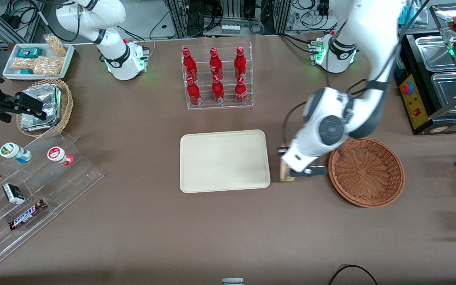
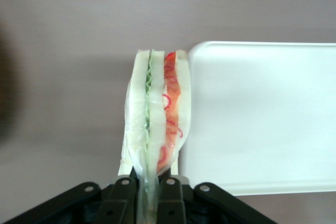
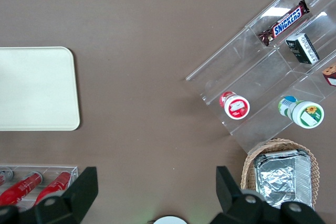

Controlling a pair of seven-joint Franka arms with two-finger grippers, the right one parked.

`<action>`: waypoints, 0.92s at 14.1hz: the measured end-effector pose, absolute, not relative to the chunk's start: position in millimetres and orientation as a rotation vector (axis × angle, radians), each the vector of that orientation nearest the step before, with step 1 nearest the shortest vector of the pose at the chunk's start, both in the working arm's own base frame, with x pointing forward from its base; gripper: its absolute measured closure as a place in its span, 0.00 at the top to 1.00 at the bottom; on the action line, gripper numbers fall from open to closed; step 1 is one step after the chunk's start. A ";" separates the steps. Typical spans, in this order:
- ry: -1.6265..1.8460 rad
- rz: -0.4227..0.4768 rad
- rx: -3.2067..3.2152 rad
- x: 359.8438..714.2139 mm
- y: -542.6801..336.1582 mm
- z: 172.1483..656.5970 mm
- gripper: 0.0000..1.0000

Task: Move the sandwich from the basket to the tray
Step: 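Lift the sandwich and carry it with the left gripper over the tray, then lower the sandwich onto the tray and open the left gripper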

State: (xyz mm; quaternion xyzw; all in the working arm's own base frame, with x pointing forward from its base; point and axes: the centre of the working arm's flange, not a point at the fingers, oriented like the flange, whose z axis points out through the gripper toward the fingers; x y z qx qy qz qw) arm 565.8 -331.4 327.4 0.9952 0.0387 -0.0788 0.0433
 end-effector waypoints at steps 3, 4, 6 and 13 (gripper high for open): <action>0.183 -0.180 3.024 543.0 -413.0 311.0 0.14; 0.196 -0.173 3.019 535.5 -433.3 302.9 0.14; 0.233 -0.157 3.006 526.4 -466.1 286.0 0.14; 0.284 -0.080 2.952 509.1 -516.9 238.9 0.14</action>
